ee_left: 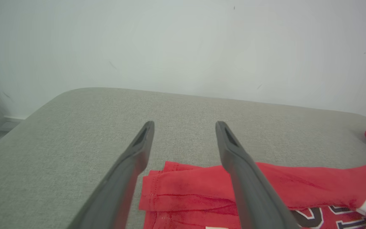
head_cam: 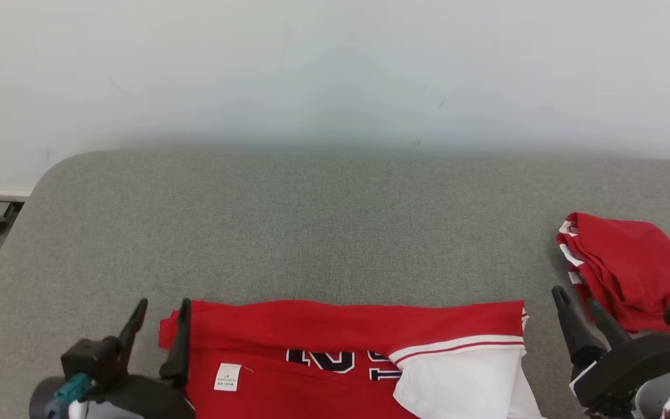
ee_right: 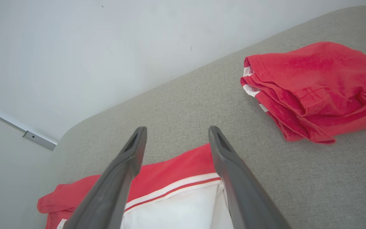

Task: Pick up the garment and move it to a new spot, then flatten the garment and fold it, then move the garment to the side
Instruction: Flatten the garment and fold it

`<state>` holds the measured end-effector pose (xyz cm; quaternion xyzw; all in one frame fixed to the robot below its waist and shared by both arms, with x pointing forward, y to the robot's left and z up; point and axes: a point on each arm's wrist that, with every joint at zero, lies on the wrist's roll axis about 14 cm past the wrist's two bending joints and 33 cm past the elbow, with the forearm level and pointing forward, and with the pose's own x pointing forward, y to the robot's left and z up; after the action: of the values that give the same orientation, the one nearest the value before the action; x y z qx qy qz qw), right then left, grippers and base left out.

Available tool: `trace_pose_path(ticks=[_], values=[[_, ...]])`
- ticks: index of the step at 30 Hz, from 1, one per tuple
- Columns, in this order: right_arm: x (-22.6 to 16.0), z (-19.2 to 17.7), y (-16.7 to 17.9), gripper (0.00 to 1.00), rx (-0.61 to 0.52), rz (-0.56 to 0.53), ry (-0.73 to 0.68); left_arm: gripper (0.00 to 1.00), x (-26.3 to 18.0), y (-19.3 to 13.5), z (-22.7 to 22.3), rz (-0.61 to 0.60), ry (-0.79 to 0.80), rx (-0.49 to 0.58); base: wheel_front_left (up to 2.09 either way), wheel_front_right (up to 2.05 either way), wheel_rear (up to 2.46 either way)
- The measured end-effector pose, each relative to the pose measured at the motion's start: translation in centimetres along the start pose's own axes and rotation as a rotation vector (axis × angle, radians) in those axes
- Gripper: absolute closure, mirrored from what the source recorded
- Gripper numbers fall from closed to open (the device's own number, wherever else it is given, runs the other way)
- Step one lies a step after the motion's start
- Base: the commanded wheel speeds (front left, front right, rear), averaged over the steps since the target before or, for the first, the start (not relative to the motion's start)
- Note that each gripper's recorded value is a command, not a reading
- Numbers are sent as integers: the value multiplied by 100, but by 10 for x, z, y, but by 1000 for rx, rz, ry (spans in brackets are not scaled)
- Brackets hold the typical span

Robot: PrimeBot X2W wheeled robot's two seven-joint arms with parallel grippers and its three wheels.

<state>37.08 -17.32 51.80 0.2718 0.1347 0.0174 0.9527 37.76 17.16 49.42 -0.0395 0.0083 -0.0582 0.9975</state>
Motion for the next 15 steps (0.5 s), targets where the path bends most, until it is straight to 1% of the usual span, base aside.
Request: trace_pose_path(ticks=[4,6,11,15], values=[[-7,1,-7,0,-24,-28,-56,0,-13,-12,0,-24,-12,-13,0,0,0],[-9,4,-10,0,-39,-35,-90,0,-19,-13,-4,-16,-6,-21,0,0,0],[-10,5,-14,0,-61,-35,-143,0,-31,-9,-12,5,13,-33,0,0,0],[-10,0,-15,0,-68,-33,-154,0,-36,0,-15,29,24,-31,0,0,0]])
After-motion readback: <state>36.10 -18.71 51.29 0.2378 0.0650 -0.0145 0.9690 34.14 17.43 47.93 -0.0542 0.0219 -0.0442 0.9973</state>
